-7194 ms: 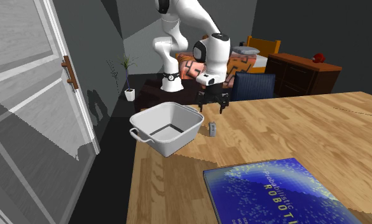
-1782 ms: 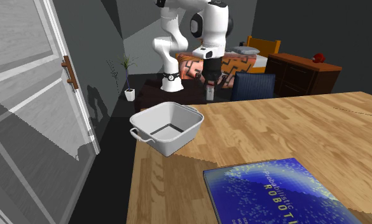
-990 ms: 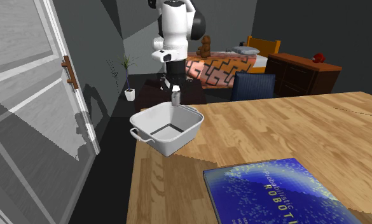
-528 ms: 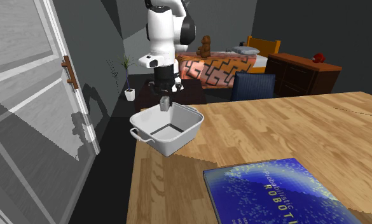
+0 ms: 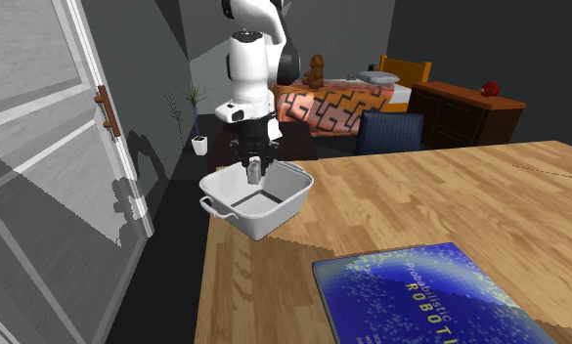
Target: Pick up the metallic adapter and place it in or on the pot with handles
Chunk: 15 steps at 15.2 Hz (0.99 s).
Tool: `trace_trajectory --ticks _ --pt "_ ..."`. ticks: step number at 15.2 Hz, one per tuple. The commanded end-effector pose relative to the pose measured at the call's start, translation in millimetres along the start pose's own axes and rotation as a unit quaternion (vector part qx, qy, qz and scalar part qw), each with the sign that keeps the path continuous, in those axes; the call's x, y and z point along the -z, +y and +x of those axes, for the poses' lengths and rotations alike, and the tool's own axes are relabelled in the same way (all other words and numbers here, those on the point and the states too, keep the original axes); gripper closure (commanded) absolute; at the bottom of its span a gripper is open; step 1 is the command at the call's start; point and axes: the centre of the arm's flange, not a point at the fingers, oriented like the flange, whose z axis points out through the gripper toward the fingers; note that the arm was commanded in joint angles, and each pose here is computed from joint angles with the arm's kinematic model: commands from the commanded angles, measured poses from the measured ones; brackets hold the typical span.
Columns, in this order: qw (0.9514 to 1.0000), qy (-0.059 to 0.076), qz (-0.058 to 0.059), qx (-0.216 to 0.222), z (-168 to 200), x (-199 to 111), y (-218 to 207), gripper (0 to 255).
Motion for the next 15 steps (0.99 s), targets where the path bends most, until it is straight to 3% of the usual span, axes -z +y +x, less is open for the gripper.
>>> trace_trajectory --ticks 1,8,9,14,15 --pt "1.0000 0.000 0.000 0.000 1.4 -11.5 -0.9 255" --pt "1.0000 0.000 0.000 0.000 1.4 -11.5 -0.9 255" --pt "1.0000 0.000 0.000 0.000 1.5 -11.5 -0.9 0" --pt "1.0000 0.000 0.000 0.000 1.5 -11.5 -0.9 0" --pt "1.0000 0.000 0.000 0.000 1.4 1.7 -0.9 0"
